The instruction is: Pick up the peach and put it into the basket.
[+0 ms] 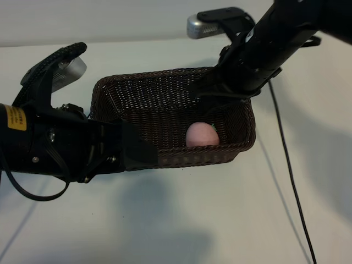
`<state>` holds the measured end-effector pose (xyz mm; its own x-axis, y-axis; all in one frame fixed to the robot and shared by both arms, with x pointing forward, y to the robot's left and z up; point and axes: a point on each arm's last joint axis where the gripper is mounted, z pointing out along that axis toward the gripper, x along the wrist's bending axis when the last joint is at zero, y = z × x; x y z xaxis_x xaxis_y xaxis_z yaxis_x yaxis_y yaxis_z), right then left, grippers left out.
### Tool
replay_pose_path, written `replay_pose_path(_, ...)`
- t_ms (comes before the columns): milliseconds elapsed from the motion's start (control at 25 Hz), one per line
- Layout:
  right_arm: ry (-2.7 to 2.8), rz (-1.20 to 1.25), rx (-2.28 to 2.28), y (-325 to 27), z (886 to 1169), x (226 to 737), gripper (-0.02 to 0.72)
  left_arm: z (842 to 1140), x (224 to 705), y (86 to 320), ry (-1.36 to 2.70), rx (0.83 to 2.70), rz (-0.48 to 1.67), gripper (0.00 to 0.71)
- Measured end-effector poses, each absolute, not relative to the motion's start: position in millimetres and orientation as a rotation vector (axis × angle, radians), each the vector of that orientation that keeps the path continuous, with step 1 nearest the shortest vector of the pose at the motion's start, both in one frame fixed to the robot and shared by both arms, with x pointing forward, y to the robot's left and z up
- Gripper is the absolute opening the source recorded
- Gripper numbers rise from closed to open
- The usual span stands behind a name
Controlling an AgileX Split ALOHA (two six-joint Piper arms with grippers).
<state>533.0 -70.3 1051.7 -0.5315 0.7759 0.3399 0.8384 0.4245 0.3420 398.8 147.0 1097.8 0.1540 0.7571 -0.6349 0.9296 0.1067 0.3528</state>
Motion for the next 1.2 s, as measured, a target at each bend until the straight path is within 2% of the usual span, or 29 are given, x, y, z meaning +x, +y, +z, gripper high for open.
replay_pose_path(760, -2.592, -0.748, -1.566, -116, 1132, 481, 0.422, 1098, 399, 147, 1.636, 1.683, -0.291, 0.547)
replay_pose_path(1040, -2.598, -0.744, -1.548, -118, 1143, 464, 0.424, 1098, 399, 147, 1.636, 1.683, -0.291, 0.547)
replay_pose_path(1200, -2.593, -0.709, -1.525, -116, 1135, 447, 0.424, 1098, 399, 147, 1.636, 1.683, -0.291, 0.547)
